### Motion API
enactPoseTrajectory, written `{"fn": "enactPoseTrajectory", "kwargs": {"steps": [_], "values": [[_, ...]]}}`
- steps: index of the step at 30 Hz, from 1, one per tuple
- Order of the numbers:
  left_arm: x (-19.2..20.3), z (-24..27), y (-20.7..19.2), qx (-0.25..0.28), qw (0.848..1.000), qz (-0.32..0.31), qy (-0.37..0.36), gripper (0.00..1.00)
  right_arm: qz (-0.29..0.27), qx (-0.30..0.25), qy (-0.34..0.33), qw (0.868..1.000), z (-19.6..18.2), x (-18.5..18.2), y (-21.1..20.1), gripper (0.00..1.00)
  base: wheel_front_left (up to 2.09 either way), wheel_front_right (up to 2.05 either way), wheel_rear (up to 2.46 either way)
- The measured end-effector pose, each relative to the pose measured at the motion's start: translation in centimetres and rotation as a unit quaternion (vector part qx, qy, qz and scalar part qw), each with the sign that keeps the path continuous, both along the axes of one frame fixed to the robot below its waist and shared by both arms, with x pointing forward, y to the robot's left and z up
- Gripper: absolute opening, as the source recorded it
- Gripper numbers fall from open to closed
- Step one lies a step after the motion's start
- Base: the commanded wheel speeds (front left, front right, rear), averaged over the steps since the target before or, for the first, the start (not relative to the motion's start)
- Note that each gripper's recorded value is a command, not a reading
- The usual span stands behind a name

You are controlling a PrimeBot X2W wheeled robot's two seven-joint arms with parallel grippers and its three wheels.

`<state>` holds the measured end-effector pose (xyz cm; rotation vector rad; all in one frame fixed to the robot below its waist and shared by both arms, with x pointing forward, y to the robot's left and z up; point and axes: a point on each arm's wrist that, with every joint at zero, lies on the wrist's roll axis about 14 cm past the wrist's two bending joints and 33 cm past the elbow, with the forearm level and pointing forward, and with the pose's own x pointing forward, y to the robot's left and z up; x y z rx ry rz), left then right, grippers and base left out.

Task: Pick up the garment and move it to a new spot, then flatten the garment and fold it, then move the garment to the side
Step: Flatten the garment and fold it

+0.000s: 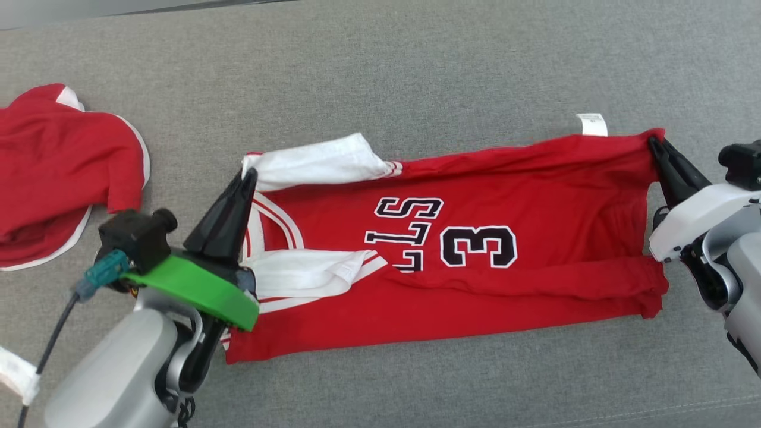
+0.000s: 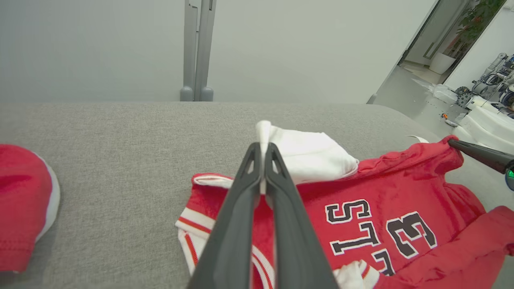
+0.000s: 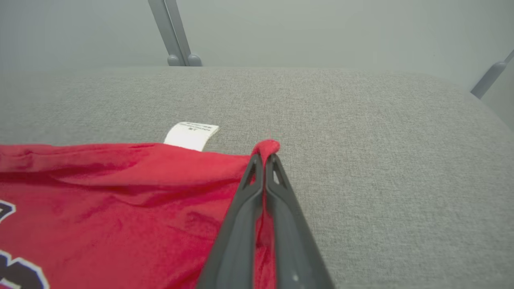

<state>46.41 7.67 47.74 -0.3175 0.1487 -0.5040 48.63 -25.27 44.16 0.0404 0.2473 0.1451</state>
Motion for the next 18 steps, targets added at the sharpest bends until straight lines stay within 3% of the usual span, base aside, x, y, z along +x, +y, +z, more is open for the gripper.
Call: {"fn": "enactPoseTrajectory", "kwargs": {"steps": [7,8,9,10,11,18], "values": [[-3.6,-2.1,0.6,-0.011,0.999,0.023,0.038,0.00,-0.012,0.012,-0.004,1.000,-0.1,-1.7,-0.3,0.00,0.00,0.00,0.00],[-4.0,-2.5,0.7,-0.009,0.999,0.025,0.044,0.00,-0.013,0.013,-0.003,1.000,-0.2,-2.0,-0.3,0.15,0.00,0.00,0.00],[-4.4,-3.0,0.8,-0.007,0.998,0.027,0.052,0.00,-0.015,0.015,-0.003,1.000,-0.3,-2.3,-0.3,0.73,0.00,0.00,0.00],[-4.8,-3.4,0.8,-0.004,0.998,0.029,0.057,0.44,-0.019,0.019,-0.004,1.000,-0.2,-2.5,-0.4,1.00,0.00,0.00,0.00],[-5.0,-3.4,0.8,-0.006,0.998,0.031,0.059,1.00,-0.024,0.022,-0.008,0.999,0.0,-2.7,-0.5,1.00,0.00,0.00,0.00],[-5.6,-3.0,1.4,-0.014,0.997,0.058,0.052,1.00,-0.046,0.042,-0.028,0.998,1.0,-4.5,-1.3,1.00,0.00,0.00,0.00]]}}
